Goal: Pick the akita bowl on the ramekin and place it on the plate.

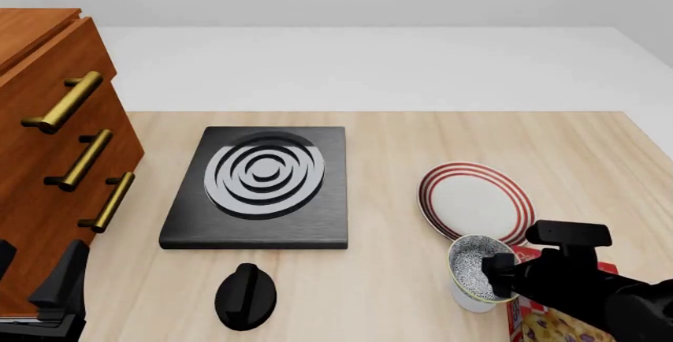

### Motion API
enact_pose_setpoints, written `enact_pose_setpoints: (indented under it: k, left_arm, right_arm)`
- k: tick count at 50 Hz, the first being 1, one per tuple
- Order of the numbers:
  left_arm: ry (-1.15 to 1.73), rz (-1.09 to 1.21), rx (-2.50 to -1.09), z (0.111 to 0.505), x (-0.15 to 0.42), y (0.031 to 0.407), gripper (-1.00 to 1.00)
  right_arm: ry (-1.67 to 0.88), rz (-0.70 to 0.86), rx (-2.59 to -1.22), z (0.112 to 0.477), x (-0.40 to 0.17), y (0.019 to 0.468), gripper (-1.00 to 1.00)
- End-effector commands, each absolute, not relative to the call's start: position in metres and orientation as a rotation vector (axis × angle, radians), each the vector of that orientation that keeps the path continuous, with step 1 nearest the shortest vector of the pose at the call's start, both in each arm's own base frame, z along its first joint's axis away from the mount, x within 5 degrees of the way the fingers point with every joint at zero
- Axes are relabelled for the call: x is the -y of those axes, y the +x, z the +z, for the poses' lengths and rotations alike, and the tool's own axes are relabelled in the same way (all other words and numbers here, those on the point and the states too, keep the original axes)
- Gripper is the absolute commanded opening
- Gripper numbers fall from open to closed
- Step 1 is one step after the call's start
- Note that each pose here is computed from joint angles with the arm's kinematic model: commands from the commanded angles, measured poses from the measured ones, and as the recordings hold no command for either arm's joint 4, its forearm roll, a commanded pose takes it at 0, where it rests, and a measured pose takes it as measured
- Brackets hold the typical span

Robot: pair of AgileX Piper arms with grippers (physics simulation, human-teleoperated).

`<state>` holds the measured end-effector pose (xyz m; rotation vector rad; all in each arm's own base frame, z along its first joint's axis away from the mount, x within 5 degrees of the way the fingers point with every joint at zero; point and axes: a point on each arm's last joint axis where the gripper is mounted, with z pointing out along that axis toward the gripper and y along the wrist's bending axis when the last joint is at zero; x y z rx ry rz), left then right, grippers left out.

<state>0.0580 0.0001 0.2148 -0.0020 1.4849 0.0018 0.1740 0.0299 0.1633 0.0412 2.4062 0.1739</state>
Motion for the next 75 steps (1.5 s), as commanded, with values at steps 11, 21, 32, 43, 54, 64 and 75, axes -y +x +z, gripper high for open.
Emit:
enact_pose_setpoints:
  k: [11, 21, 32, 43, 54, 64, 75]
  left_arm:
    - [-0.002, 0.002, -1.485, 0.214, 0.000, 0.059, 1.00]
    - [-0.002, 0.003, -1.486, 0.214, 0.000, 0.058, 1.00]
    - [-0.002, 0.003, -1.486, 0.214, 0.000, 0.059, 1.00]
    - [-0.002, 0.003, -1.486, 0.215, 0.000, 0.059, 1.00]
    - [-0.002, 0.003, -1.486, 0.214, 0.000, 0.059, 1.00]
    - [-0.002, 0.003, -1.485, 0.215, 0.000, 0.058, 1.00]
    - [-0.003, 0.002, -1.485, 0.215, 0.000, 0.059, 1.00]
  right_arm:
    - [0.075, 0.200, -2.439, 0.152, -0.034, 0.174, 1.00]
    - [0.054, 0.184, -2.434, 0.156, -0.032, 0.174, -1.00]
    - [0.051, 0.188, -2.422, 0.161, -0.032, 0.175, -1.00]
    - [0.062, 0.181, -2.386, 0.181, -0.029, 0.175, -1.00]
    - [0.063, 0.172, -2.323, 0.211, -0.025, 0.174, -1.00]
    - [0.056, 0.171, -2.229, 0.259, -0.022, 0.170, -1.00]
    - [0.055, 0.148, -2.128, 0.303, -0.018, 0.175, -1.00]
